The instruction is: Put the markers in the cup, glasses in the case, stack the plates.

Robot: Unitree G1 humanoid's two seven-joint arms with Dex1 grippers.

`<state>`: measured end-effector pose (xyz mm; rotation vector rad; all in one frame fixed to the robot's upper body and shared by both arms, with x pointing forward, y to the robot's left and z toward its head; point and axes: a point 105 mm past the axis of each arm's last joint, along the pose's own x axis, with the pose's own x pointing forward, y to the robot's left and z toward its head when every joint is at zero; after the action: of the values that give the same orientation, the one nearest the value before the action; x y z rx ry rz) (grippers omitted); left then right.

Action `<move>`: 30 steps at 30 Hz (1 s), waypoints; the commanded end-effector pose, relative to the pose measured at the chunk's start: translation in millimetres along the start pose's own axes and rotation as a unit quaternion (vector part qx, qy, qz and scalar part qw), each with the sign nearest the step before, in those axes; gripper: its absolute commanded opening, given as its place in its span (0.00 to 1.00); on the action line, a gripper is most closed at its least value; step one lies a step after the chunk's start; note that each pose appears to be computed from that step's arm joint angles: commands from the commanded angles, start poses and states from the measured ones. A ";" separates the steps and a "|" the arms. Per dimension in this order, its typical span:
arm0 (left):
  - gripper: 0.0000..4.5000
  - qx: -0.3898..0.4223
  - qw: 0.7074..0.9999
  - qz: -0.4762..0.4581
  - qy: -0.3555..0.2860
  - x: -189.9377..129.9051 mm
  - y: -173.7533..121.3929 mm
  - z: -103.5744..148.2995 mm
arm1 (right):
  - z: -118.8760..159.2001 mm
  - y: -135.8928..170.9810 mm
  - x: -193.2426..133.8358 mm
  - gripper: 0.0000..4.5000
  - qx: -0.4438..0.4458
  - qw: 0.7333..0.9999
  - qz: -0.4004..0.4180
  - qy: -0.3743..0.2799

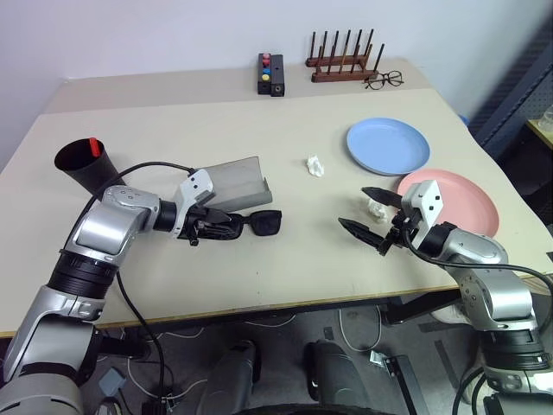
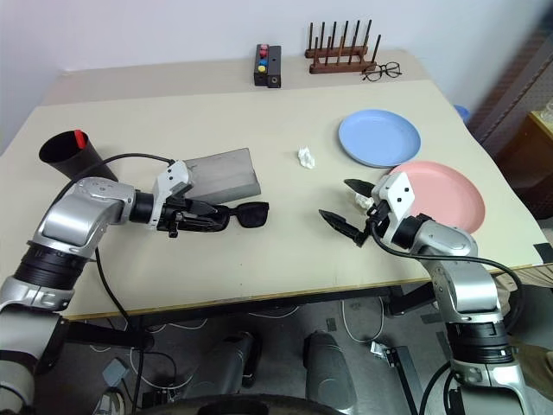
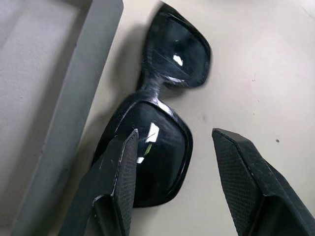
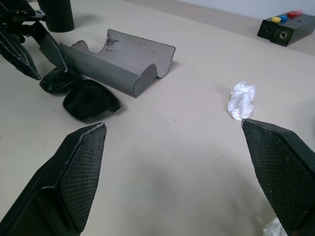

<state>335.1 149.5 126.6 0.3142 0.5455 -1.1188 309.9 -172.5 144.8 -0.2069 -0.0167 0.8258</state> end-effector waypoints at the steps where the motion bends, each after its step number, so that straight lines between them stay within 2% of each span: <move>1: 0.54 0.021 1.000 0.004 -0.005 3.8 3.1 14.0 | 10.1 -3.5 -0.4 1.00 -0.013 1.000 -0.008 -0.022; 10: 0.54 0.063 0.998 -0.003 0.000 7.5 11.4 31.1 | 18.3 -0.8 5.9 1.00 -0.017 0.999 -0.009 -0.026; 30: 0.54 0.126 0.987 -0.066 0.078 20.0 10.6 21.3 | 21.4 1.3 -0.4 1.00 -0.014 0.999 -0.019 -0.026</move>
<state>353.9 131.0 124.6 0.5428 0.5952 -1.2895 309.5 -167.8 150.2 -0.2035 -0.0189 0.7937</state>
